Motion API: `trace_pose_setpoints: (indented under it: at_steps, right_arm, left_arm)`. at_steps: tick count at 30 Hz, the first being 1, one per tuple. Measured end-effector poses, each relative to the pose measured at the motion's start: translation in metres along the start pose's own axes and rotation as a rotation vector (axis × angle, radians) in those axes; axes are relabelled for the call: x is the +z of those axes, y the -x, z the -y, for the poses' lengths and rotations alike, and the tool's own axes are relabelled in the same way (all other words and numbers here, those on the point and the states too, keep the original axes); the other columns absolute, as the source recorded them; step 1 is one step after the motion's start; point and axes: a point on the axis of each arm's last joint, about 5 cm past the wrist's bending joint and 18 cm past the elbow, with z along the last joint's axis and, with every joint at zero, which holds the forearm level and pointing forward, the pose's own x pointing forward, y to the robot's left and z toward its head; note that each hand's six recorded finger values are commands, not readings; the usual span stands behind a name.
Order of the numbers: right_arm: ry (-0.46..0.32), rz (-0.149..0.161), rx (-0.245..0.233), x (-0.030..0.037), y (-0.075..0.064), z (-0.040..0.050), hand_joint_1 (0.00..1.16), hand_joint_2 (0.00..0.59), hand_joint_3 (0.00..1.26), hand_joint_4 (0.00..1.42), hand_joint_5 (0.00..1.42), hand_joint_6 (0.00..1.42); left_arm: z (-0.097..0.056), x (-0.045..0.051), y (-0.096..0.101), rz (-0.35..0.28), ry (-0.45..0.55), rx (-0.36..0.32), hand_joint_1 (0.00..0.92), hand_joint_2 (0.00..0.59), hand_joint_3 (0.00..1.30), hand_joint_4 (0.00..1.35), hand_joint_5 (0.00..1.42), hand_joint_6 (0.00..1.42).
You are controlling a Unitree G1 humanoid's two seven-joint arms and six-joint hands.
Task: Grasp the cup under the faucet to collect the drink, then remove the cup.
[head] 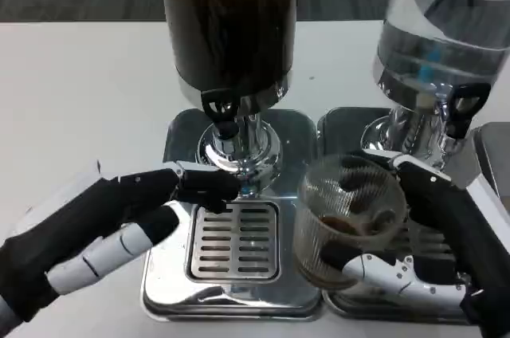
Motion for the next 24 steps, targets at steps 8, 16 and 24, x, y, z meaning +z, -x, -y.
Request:
trace_pose_setpoints:
  at_steps: [8, 16, 24]
  right_arm:
    - [-0.002, 0.0, 0.001, -0.0003, 0.0005, 0.0003, 0.69, 0.248, 0.54, 0.57, 0.65, 0.69]
    - [-0.007, 0.006, 0.011, -0.0005, 0.0005, 0.0004, 0.69, 0.248, 0.54, 0.58, 0.66, 0.69]
    - [-0.015, 0.006, 0.015, -0.0007, 0.0008, 0.0007, 0.69, 0.248, 0.54, 0.58, 0.66, 0.7]
  left_arm:
    - [-0.0044, 0.005, 0.0024, 0.01, -0.144, -0.012, 0.0, 0.135, 0.33, 0.29, 0.32, 0.23]
    - [-0.0044, 0.0057, 0.004, 0.013, -0.159, 0.002, 0.0, 0.116, 0.32, 0.28, 0.31, 0.23]
    - [-0.0027, 0.0074, 0.0067, 0.009, -0.217, 0.009, 0.0, 0.109, 0.3, 0.27, 0.29, 0.23]
